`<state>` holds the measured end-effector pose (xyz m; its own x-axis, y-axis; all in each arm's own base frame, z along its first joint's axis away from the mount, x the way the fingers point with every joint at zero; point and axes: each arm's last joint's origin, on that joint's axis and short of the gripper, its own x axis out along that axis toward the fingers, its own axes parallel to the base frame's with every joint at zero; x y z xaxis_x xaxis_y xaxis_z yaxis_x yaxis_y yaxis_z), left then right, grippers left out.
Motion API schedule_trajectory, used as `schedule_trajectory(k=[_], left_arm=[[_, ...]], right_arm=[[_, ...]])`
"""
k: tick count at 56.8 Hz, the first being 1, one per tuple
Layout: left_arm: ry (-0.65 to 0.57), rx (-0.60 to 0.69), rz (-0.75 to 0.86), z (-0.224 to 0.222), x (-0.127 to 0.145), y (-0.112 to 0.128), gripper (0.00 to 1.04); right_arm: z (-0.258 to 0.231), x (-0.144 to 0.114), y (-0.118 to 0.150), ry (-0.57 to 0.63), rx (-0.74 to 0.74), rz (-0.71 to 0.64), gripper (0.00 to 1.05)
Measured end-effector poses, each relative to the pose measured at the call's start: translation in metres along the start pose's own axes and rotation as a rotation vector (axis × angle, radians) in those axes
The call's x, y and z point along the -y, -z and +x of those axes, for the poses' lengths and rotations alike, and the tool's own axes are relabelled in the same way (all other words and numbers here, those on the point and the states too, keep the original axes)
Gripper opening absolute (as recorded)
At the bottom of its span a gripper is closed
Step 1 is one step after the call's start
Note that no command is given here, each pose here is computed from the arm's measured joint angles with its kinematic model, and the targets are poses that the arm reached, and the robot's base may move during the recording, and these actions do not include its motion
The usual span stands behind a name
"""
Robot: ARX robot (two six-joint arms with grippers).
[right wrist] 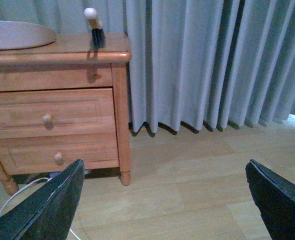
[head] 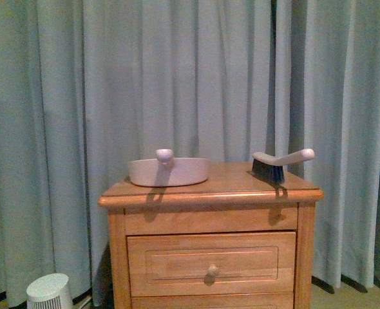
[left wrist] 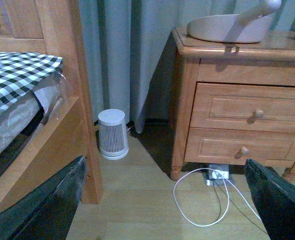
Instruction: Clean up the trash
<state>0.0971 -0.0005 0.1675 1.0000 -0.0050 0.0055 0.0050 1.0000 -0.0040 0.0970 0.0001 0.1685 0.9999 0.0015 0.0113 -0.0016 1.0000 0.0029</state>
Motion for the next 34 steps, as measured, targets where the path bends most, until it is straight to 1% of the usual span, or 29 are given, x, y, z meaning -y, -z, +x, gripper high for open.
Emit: schedule_trajectory(k=[34], left_arm=[[0.0,-0.001,0.0,0.0,0.0,0.0001,0.97]], right_arm=[[0.0,0.0,0.0,0.0,0.0,0.0,0.97]])
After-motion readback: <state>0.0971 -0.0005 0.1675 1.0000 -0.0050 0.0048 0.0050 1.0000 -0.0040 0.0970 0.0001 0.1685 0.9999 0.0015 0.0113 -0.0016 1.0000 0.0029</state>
